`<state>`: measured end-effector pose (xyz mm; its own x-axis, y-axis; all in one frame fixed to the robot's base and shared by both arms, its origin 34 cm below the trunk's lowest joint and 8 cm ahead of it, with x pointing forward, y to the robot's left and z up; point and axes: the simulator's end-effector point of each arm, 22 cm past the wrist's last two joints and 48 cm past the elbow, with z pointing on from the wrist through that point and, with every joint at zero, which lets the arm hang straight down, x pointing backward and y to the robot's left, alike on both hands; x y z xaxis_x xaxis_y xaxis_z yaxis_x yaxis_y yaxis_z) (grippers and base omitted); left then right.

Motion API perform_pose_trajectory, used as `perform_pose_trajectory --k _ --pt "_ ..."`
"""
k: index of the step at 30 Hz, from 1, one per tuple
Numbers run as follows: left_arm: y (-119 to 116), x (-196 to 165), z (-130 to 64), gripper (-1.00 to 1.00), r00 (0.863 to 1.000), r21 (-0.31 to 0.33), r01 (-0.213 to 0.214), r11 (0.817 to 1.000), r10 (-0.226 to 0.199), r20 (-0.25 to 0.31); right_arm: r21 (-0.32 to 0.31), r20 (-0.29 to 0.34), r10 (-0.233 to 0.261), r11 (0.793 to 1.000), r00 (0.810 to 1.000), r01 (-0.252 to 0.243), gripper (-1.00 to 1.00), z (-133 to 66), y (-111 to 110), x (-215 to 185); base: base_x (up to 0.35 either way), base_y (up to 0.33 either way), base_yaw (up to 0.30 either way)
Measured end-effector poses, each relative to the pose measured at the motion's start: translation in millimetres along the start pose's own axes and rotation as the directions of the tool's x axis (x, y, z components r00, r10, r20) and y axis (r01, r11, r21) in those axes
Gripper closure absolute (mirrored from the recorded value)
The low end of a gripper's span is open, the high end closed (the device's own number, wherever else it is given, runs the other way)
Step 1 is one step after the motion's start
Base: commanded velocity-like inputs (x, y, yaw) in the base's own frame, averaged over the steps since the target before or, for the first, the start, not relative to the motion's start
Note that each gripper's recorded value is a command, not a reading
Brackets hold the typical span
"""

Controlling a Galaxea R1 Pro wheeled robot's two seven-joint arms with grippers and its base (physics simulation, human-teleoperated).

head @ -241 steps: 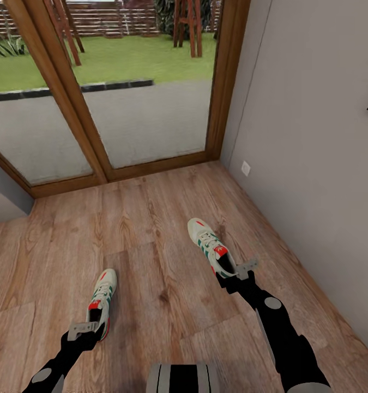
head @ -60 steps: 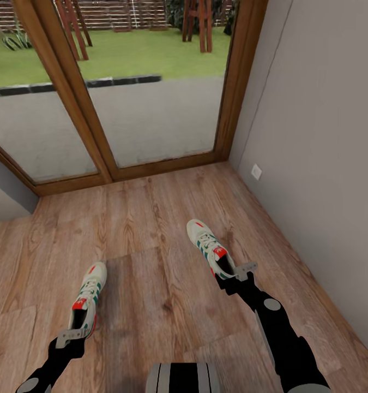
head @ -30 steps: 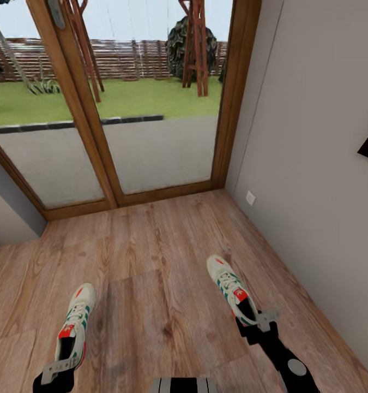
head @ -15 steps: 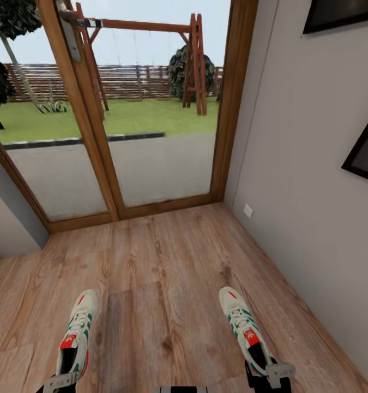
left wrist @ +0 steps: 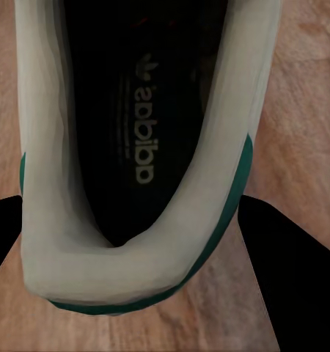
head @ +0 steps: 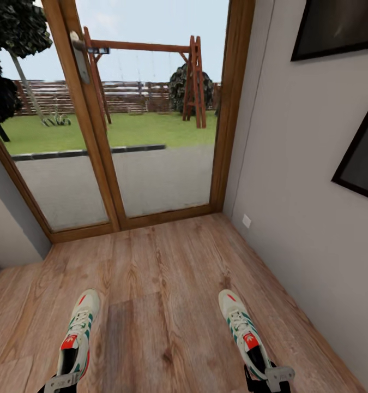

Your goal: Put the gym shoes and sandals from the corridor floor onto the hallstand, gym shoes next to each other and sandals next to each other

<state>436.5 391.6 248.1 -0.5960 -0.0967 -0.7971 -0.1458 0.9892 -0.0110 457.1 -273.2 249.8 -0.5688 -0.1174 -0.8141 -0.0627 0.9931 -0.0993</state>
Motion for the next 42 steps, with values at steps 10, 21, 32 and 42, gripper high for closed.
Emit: perform_pose_trajectory --k 10,21,32,42 --pt "-5 -28 -8.7 1.0 1.0 0.005 0.003 1.0 -0.004 0.014 0.0 0.013 0.001 1.0 1.0 -0.001 1.0 -8.1 -3 -28 0.0 0.0 0.0" --pt "-5 -31 -12.0 1.0 1.0 0.007 0.001 1.0 -0.001 0.02 0.001 0.022 0.002 1.0 1.0 -0.002 1.0 -8.9 -3 -35 -0.001 0.012 0.0" --pt "-5 -29 -13.2 1.0 1.0 0.006 0.0 1.0 0.0 0.019 0.003 0.022 0.004 1.0 1.0 -0.004 1.0 -8.8 -3 -35 -0.14 0.24 0.0" --pt "-4 -28 -13.7 1.0 1.0 0.006 0.0 1.0 0.0 0.017 0.002 0.022 0.003 1.0 1.0 -0.003 1.0 -8.9 -3 -35 -0.229 0.246 0.0"
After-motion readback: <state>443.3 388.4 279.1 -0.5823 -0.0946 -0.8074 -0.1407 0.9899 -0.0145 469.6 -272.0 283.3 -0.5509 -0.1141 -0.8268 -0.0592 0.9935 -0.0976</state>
